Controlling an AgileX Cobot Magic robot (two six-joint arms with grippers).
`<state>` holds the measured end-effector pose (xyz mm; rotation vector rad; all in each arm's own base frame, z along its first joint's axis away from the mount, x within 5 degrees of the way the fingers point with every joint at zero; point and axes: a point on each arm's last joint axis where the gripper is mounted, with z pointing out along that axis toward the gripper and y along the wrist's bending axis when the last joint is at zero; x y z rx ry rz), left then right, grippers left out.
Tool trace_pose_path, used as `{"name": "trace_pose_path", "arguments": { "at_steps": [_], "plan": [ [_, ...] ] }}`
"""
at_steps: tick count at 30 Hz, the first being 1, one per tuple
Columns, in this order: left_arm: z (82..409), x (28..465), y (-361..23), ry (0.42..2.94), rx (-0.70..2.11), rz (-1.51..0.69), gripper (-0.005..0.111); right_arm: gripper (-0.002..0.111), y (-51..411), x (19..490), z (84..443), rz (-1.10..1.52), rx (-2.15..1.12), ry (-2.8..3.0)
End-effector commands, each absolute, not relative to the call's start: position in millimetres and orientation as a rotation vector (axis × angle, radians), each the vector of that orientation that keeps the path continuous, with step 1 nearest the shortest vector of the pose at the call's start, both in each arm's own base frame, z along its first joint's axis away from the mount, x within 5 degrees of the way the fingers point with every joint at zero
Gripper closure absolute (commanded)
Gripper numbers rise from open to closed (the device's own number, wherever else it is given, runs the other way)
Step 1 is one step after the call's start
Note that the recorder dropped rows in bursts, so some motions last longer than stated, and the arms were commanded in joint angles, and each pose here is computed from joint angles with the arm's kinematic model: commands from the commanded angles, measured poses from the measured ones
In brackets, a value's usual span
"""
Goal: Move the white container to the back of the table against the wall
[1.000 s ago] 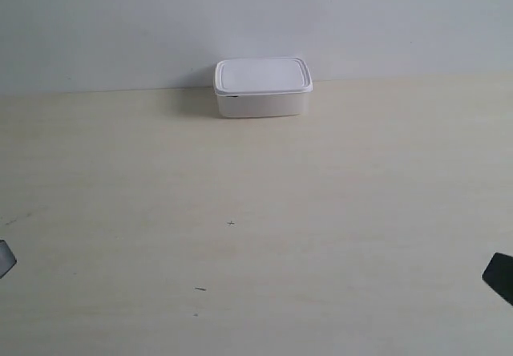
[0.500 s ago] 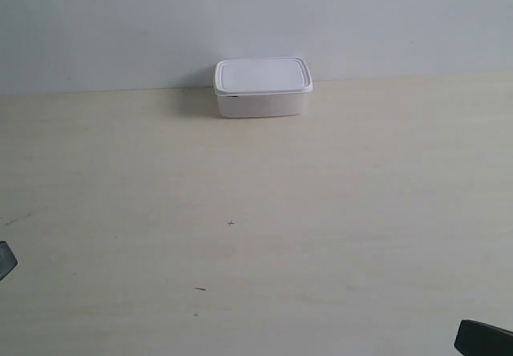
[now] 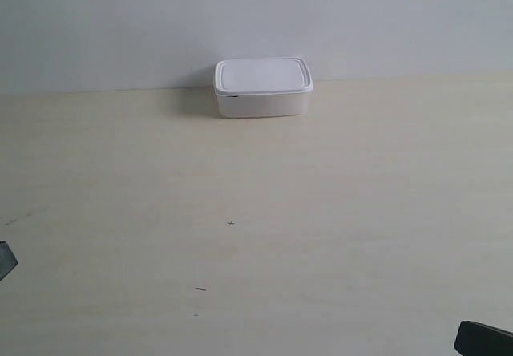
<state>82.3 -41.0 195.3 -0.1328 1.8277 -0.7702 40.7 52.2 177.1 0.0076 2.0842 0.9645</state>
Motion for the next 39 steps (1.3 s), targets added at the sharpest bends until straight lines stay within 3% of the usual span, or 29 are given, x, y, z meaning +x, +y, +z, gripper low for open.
{"name": "trace_pose_path", "arguments": {
  "at_steps": [1, 10, 19, 28, 39],
  "plan": [
    [195.8, 80.5, -40.6, 1.814, -0.125, -0.775, 0.107, 0.108, 52.1, 40.0, 175.0, 0.950, -0.014, 2.090],
    [213.5, 66.2, -29.3, 1.581, -0.151, -0.782, 0.107, 0.108, 51.8, 39.0, 176.1, 0.951, -0.021, 2.068],
    [225.2, 53.2, -11.5, 1.349, -0.275, -0.622, 0.107, 0.108, 48.0, 35.3, 182.1, 0.917, 0.000, 1.933],
    [225.3, 53.5, 10.0, 1.248, -0.527, -0.289, 0.107, 0.108, 33.5, 49.2, 182.2, 0.690, 0.317, 1.858],
    [225.3, 53.6, 9.3, 1.251, -0.519, -0.299, 0.107, 0.108, 33.0, 49.5, 182.3, 0.684, 0.323, 1.854]
  ]
}}
